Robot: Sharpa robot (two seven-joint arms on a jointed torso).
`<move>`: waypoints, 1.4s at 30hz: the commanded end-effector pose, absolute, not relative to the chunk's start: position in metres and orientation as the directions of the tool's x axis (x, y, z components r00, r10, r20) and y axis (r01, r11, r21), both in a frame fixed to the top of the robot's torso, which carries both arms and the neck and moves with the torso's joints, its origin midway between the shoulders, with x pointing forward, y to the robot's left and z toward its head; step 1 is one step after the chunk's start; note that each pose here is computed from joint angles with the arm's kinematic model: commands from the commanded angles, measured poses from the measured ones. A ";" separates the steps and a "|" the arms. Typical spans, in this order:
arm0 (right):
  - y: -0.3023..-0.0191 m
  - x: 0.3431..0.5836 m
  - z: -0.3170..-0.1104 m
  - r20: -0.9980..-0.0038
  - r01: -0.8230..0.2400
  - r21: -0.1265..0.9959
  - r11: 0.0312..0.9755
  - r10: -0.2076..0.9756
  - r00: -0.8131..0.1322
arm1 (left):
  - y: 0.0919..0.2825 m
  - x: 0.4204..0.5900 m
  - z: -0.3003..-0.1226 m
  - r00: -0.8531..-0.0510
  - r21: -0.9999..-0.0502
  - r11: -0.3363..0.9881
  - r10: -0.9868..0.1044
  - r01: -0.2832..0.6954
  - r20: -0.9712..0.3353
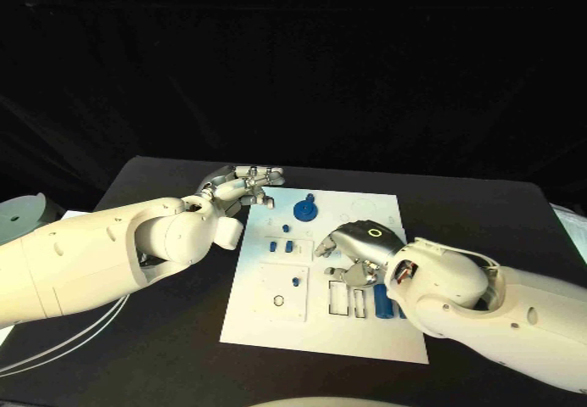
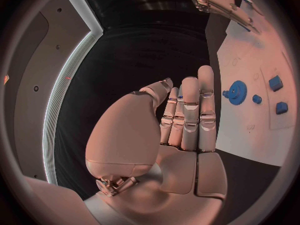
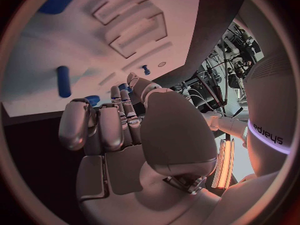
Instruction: Assemble the parts on the task board
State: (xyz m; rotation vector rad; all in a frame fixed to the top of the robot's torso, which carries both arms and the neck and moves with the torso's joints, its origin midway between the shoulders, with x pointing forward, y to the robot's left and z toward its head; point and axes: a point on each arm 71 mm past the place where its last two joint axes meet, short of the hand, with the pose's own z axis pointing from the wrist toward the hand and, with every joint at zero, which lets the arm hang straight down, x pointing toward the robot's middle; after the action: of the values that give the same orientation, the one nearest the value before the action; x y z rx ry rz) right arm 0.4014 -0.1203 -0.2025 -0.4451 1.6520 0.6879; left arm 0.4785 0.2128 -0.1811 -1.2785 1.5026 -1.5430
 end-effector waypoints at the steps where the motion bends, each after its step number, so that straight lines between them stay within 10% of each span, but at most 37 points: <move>1: -0.135 0.405 -0.193 -0.979 -0.593 0.181 0.784 0.087 -0.183 | 0.211 0.477 -0.180 -0.352 -0.969 -0.164 -0.909 -0.187 0.222; 42: -0.154 0.425 -0.206 -0.972 -0.547 0.053 0.836 -0.084 -0.222 | 0.209 0.477 -0.180 -0.361 -0.967 -0.165 -0.905 -0.192 0.226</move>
State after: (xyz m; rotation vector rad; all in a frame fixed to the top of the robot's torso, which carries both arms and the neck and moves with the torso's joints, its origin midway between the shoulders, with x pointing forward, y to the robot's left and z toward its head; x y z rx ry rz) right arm 0.4265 -0.1552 -0.2018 -0.4523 1.7424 0.4752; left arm 0.4774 0.2119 -0.1814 -1.2779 1.5121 -1.5498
